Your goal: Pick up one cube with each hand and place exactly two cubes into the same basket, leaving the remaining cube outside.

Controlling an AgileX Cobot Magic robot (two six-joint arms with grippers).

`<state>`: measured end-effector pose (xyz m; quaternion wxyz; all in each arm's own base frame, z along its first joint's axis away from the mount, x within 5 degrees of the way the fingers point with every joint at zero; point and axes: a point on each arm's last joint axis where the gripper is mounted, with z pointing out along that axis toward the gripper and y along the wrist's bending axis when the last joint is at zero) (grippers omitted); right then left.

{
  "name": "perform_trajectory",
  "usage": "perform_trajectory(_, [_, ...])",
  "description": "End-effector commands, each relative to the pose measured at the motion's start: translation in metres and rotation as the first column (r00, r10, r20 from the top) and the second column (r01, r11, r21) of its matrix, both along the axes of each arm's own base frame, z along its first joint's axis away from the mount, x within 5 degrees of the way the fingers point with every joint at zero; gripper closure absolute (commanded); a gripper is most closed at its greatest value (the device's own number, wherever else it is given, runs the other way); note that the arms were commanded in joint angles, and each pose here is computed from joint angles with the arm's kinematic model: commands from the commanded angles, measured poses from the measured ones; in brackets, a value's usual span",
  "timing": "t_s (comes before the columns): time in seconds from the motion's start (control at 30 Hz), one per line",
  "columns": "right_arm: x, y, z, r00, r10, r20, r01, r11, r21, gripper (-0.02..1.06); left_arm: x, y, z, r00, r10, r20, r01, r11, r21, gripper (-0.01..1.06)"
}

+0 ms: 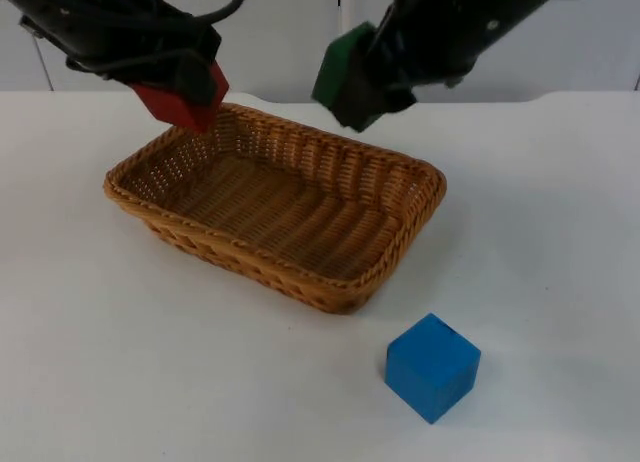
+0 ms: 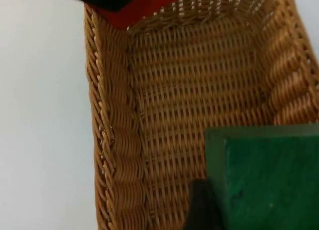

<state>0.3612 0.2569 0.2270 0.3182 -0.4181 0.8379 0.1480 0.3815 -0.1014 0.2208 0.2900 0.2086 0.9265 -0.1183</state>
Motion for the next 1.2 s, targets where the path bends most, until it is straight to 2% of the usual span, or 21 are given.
perform_trajectory(0.0, [0.003, 0.005, -0.008, 1.0, -0.006, 0.014, 0.006, 1.0, 0.005, 1.05, 0.008, -0.003, -0.002, 1.0, -0.014, -0.002, 0.014, 1.0, -0.001, 1.05])
perform_trajectory(0.4, [0.018, 0.01, -0.057, 0.999, -0.045, -0.002, 0.045, 0.999, -0.021, 1.05, 0.043, -0.003, -0.035, 0.999, -0.009, -0.052, 0.009, 1.0, -0.001, 1.05])
perform_trajectory(0.5, [0.023, 0.013, -0.071, 0.997, -0.071, 0.019, 0.072, 0.997, -0.013, 1.05, 0.052, 0.005, -0.046, 0.997, 0.022, -0.074, -0.026, 0.998, -0.055, 1.05])
perform_trajectory(0.57, [0.024, 0.016, -0.073, 0.996, -0.085, 0.028, 0.085, 0.996, 0.003, 1.05, 0.053, 0.007, -0.048, 0.997, 0.02, -0.073, -0.025, 0.997, -0.067, 1.05])
perform_trajectory(0.73, [0.026, 0.023, -0.088, 0.993, -0.107, 0.044, 0.107, 0.994, 0.018, 1.05, 0.054, 0.005, -0.057, 0.997, -0.018, -0.073, 0.013, 0.997, -0.072, 1.05])
perform_trajectory(0.83, [0.023, 0.028, -0.099, 0.994, -0.099, 0.043, 0.099, 0.995, 0.007, 1.05, 0.056, 0.001, -0.067, 0.996, -0.03, -0.086, 0.022, 0.995, -0.095, 1.05])
perform_trajectory(1.17, [0.024, 0.031, -0.125, 0.994, -0.106, 0.028, 0.106, 0.994, -0.017, 1.05, 0.058, 0.0, -0.087, 0.993, -0.055, -0.103, 0.046, 0.994, -0.094, 1.05])
